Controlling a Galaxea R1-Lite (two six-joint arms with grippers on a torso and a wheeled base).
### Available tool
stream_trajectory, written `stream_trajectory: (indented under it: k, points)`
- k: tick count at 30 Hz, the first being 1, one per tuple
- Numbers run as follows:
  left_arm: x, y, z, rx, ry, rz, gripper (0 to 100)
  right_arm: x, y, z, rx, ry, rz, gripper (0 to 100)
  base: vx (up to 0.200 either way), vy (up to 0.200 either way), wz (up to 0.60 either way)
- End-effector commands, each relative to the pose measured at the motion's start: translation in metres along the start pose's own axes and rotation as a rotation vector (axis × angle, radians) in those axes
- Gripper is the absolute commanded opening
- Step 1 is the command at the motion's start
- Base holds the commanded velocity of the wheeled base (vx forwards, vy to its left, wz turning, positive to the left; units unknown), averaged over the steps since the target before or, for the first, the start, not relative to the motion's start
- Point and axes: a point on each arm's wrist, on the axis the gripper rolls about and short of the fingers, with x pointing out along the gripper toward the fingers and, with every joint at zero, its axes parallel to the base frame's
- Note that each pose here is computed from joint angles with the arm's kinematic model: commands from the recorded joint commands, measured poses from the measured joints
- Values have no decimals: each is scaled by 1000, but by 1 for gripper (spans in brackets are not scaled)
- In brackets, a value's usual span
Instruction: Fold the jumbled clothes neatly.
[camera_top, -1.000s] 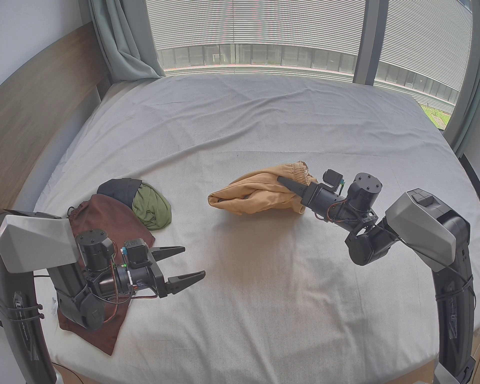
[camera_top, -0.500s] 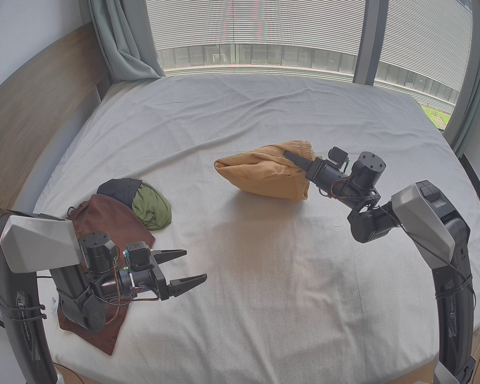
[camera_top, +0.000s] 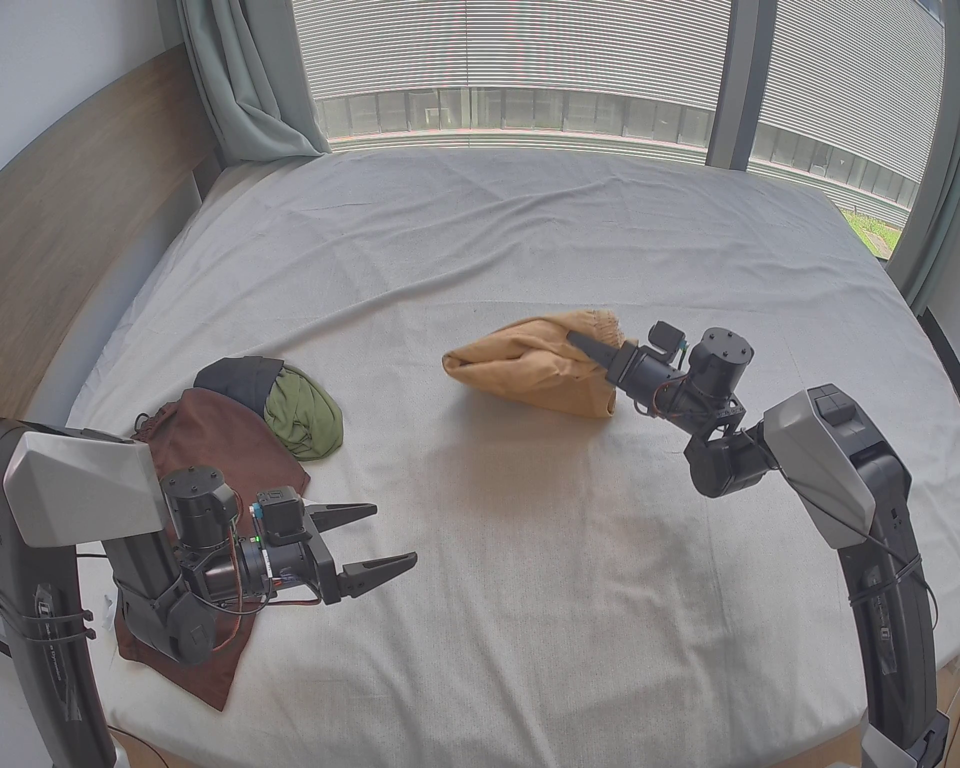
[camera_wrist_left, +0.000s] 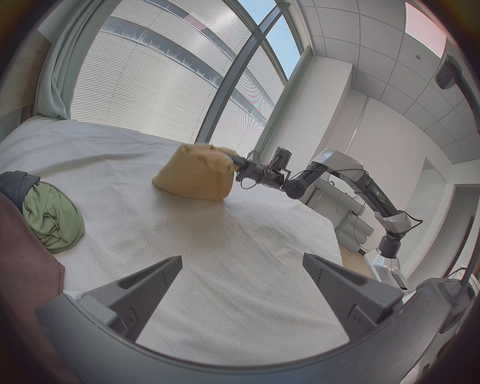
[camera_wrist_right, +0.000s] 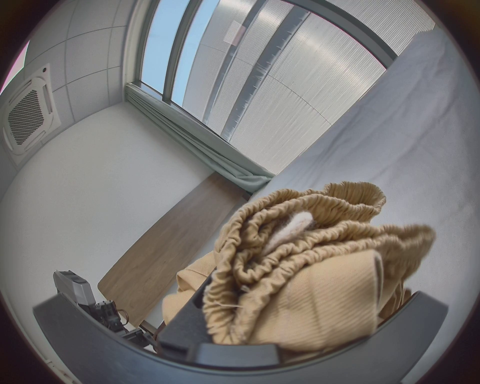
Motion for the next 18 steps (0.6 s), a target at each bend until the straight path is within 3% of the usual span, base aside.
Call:
stream_trajectory:
  k: [1, 10, 18]
  points:
    - [0, 0, -1, -3, 2, 2, 100, -10, -10, -37, 50, 63, -36, 0, 0, 0, 0]
    - [0, 2, -3, -9, 7, 3, 100, -30, -3, -86, 98, 142, -50, 0, 0, 0, 0]
    - [1, 3, -7, -15, 14, 2, 100, -41, -12, -110, 101, 166, -66, 0, 0, 0, 0]
